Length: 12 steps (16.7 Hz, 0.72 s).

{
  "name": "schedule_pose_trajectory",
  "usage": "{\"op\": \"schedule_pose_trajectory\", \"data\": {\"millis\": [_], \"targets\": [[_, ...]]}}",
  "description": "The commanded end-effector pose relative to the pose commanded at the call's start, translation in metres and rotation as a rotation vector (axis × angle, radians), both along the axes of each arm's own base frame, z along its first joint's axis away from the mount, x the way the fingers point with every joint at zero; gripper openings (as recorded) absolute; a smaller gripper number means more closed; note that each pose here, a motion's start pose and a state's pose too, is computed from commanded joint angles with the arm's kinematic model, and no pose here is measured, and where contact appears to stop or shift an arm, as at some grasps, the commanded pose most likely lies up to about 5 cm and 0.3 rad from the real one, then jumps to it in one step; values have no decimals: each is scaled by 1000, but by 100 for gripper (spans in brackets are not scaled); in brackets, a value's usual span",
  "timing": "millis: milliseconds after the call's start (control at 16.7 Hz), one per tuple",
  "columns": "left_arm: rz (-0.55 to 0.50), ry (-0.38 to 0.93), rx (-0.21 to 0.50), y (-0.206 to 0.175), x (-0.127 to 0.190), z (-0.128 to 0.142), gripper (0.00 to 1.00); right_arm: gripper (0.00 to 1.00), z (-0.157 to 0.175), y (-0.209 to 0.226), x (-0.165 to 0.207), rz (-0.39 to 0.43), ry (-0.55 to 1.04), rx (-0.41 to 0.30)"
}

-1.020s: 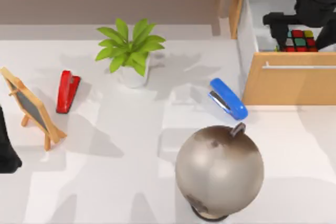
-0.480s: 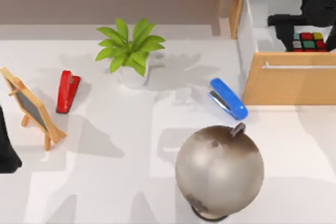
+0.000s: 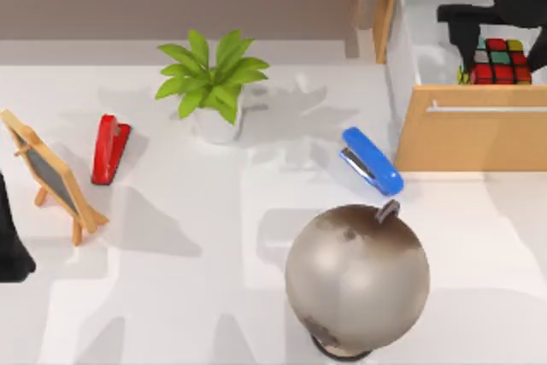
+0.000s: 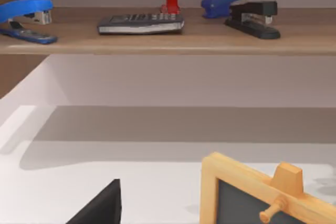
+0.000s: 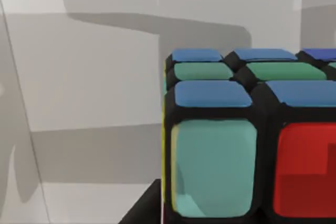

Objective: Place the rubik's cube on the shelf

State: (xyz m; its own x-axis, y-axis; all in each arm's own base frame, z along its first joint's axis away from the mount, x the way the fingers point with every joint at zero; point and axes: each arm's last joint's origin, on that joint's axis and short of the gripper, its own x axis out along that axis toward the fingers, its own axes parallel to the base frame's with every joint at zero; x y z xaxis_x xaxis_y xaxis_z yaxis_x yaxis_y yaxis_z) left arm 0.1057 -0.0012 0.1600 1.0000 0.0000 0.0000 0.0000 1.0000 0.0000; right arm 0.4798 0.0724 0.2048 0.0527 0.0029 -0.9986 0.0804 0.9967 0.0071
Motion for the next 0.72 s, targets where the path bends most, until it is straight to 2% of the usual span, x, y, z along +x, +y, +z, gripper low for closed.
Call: {"op": "schedule_pose_trajectory", "data": {"millis": [180,540,720], "targets": [[0,0,0,0,0,0,100,0,-2,1,8,43,-44,-7],[0,0,0,0,0,0,100,0,-1,0,5,44,-41,-12],[0,0,0,0,0,0,100,0,13,6,-5,59,-60,-40]]}}
